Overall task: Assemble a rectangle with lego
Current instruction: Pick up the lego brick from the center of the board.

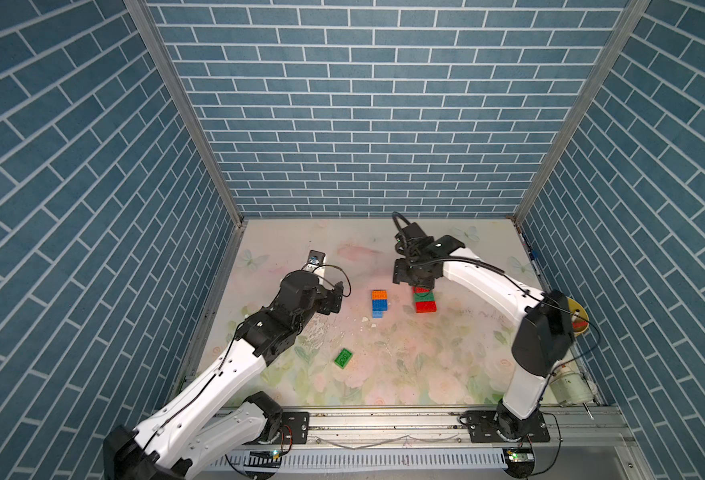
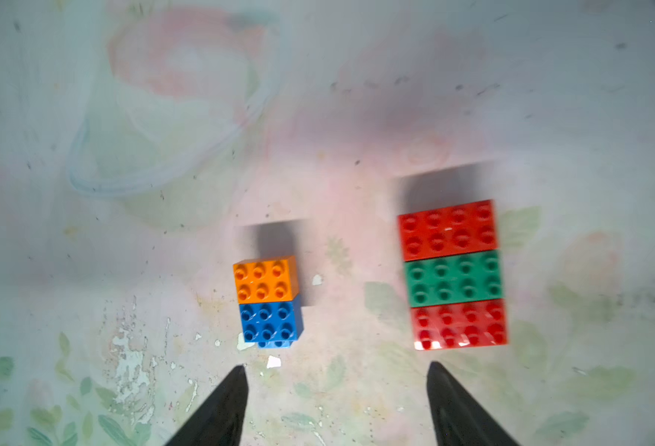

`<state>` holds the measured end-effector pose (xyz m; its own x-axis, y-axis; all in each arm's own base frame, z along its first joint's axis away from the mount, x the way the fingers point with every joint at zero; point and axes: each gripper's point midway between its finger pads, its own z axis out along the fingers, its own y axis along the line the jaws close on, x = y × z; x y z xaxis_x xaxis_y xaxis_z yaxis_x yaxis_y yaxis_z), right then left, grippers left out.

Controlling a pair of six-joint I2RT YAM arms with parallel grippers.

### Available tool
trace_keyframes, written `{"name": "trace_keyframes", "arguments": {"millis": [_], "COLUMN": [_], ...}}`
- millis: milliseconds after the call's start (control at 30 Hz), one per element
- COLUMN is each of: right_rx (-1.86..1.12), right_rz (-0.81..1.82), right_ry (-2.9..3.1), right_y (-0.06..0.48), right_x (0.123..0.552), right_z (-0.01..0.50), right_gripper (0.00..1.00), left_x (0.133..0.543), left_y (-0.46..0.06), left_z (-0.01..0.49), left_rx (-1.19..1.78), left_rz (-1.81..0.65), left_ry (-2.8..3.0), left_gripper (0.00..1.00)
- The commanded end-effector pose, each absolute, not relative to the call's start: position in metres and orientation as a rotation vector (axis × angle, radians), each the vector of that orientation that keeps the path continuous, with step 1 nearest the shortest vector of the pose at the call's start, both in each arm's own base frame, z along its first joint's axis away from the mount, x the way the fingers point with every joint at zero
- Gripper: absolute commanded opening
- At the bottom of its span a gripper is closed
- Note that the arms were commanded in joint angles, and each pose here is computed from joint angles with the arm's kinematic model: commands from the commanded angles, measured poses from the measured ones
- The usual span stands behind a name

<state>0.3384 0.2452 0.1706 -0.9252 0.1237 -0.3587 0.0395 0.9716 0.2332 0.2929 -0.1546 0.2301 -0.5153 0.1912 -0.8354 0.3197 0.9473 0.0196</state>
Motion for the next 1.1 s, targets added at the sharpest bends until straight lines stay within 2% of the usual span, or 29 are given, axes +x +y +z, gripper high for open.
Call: {"name": "trace_keyframes", "arguments": {"millis": [0,67,167,267,333,433,700,967,1067], "right_rx": [0.115,0.147,0.185,0.195,0.188,0.158,0.144,0.162,0.168], "right_rz": [0.341,0.355,0.397,0.446,0.471,0.511,0.57,0.587,0.586], "right_ry": [2.713,2.688,2.662,2.653,2.663,2.691,2.688,2.681,2.677], "right_y": [0.214,0.193,0.175,0.17,0.17,0.172,0.161,0.157,0.156], "right_x": [0.332,0.329,0.326,0.324,0.326,0.326,0.33,0.328,0.327], "right_z": [0.183,0.188,0.185,0.174,0.165,0.156,0.158,0.156,0.157], "right_gripper": [0.73,0.73,0.73,0.73,0.73,0.73,0.73,0.73,0.73], "left_x": [0.269,0.255,0.224,0.194,0.182,0.17,0.157,0.165,0.165], "left_y": [-0.171,-0.18,-0.193,-0.205,-0.205,-0.203,-0.193,-0.196,-0.198], "left_z": [0.194,0.183,0.167,0.149,0.134,0.115,0.07,0.032,0.018], "left_rx": [0.547,0.606,0.643,0.641,0.604,0.559,0.543,0.624,0.643], "left_rz": [-0.183,-0.143,-0.115,-0.137,-0.137,-0.157,-0.118,-0.009,0.019], "left_ry": [2.362,2.47,2.595,2.684,2.737,2.786,2.864,2.892,2.922], "left_gripper": [0.89,0.85,0.85,0.86,0.91,0.91,0.92,0.89,0.78]}}
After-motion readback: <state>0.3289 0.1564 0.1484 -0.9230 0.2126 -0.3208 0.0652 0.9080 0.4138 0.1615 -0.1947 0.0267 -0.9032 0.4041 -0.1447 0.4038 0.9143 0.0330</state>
